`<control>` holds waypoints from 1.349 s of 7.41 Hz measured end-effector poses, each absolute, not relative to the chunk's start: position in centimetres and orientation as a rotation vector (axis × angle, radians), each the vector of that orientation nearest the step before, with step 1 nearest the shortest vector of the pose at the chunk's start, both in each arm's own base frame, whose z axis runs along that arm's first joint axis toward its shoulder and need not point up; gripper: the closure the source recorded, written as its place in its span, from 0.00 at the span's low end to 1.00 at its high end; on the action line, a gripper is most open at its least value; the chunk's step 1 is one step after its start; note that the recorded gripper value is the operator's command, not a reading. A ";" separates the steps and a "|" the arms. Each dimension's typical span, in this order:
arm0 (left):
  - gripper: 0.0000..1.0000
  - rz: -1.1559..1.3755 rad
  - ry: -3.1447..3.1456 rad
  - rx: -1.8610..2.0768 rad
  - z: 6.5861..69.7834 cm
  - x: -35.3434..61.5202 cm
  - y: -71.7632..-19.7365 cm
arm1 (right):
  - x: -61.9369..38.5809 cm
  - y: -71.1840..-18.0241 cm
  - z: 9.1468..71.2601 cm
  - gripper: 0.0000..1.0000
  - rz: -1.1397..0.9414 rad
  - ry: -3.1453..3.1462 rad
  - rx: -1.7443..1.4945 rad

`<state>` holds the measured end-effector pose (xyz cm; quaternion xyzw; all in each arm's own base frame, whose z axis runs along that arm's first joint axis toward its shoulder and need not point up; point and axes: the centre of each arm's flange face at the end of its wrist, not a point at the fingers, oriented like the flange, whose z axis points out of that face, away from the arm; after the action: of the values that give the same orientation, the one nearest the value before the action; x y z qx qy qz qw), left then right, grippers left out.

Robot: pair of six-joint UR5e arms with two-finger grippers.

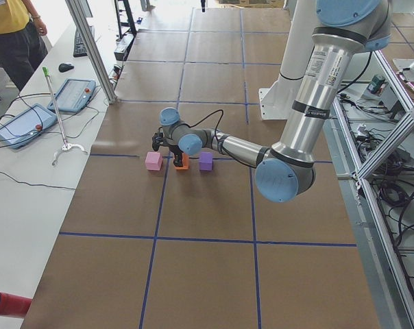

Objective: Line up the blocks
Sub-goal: 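Lower the orange cube between the pink and purple cubes, then open the left gripper and raise it away from the cubes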

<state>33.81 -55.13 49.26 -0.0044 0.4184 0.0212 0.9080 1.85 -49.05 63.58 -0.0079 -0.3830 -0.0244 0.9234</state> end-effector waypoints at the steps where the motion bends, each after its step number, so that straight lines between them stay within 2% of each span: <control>1: 0.44 0.046 0.864 -0.009 49.3 33.9 -55.1 | 1.8 -49.1 63.6 0.00 -0.050 -0.786 -0.016; 2: 0.06 0.048 0.865 -0.009 49.4 34.1 -55.0 | 1.8 -49.1 63.6 0.00 -0.050 -0.786 -0.016; 3: 0.01 0.050 0.865 -0.009 49.4 34.2 -55.0 | 1.8 -49.1 63.6 0.00 -0.050 -0.786 -0.016; 7: 0.00 0.053 0.869 0.002 48.8 34.1 -54.9 | 1.8 -49.0 63.6 0.00 -0.050 -0.786 -0.017; 10: 0.00 0.043 0.920 0.100 43.6 29.8 -51.8 | 1.8 -49.0 63.6 0.00 -0.050 -0.786 -0.017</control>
<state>29.81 -51.77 43.61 0.0482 0.4438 0.0207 0.8946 1.85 -49.05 63.60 -0.0084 -0.3830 -0.0242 0.9234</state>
